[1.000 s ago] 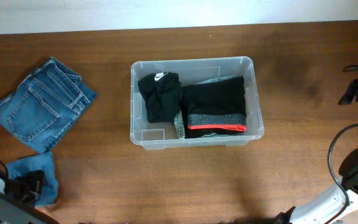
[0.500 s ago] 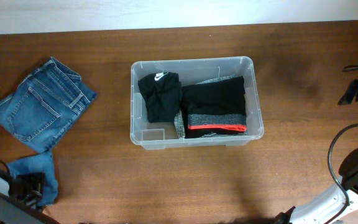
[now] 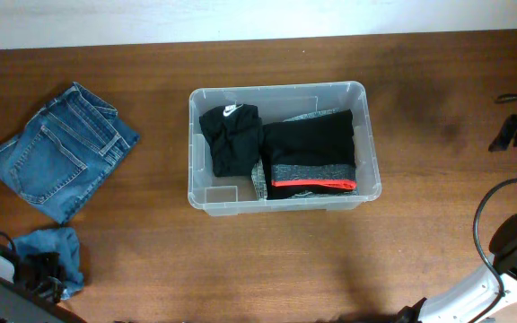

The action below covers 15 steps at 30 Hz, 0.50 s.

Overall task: Pack container
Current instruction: 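Lower the left gripper and grasp the small blue denim item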

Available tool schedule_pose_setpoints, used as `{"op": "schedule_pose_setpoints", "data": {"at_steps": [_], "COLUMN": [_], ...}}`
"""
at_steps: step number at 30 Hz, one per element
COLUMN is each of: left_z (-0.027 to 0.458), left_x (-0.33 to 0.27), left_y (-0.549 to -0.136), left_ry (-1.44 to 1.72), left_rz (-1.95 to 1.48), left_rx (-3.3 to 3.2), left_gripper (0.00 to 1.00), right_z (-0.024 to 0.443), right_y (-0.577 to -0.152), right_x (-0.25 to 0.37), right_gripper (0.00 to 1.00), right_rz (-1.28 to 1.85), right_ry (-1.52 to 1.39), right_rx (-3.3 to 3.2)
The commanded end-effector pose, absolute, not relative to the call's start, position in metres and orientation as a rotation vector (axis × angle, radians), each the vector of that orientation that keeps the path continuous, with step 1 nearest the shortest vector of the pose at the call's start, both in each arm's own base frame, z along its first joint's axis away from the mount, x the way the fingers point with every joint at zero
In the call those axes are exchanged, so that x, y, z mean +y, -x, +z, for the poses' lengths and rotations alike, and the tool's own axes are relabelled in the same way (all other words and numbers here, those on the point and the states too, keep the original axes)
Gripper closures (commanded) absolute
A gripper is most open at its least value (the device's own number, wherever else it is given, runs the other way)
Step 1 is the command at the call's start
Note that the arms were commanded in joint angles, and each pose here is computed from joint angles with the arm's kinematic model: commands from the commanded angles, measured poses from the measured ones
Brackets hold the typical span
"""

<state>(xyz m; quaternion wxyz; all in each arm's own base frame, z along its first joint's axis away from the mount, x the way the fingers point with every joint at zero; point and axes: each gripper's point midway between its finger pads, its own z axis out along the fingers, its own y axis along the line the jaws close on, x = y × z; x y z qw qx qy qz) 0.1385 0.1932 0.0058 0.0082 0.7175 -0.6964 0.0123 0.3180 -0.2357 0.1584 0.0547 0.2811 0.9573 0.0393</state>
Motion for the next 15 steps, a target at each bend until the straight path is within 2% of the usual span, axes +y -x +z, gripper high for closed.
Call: {"op": "schedule_pose_setpoints", "data": {"at_steps": [1, 5, 8, 15], "left_z": [-0.003, 0.003, 0.026, 0.114], "left_x": [0.186, 0.186, 0.191, 0.188], "left_y": [-0.123, -0.126, -0.134, -0.188], "left_ry": [-2.203, -2.204, -2.230, -2.277], "left_rz": [-0.013, 0.004, 0.038, 0.385], "left_rx": [-2.125, -2.125, -2.149, -2.563], "left_gripper": [0.99, 0.99, 0.99, 0.99], "right_z": [0.161, 0.161, 0.161, 0.161], "right_y": [-0.318, -0.318, -0.318, -0.318], "right_x": [-0.235, -0.235, -0.235, -0.235], "right_gripper": [0.02, 0.02, 0.02, 0.02], "right_rz": [0.123, 0.123, 0.123, 0.123], "right_ry": [-0.853, -0.853, -0.853, -0.853], "right_rx": [2.900, 2.899, 2.899, 2.899]}}
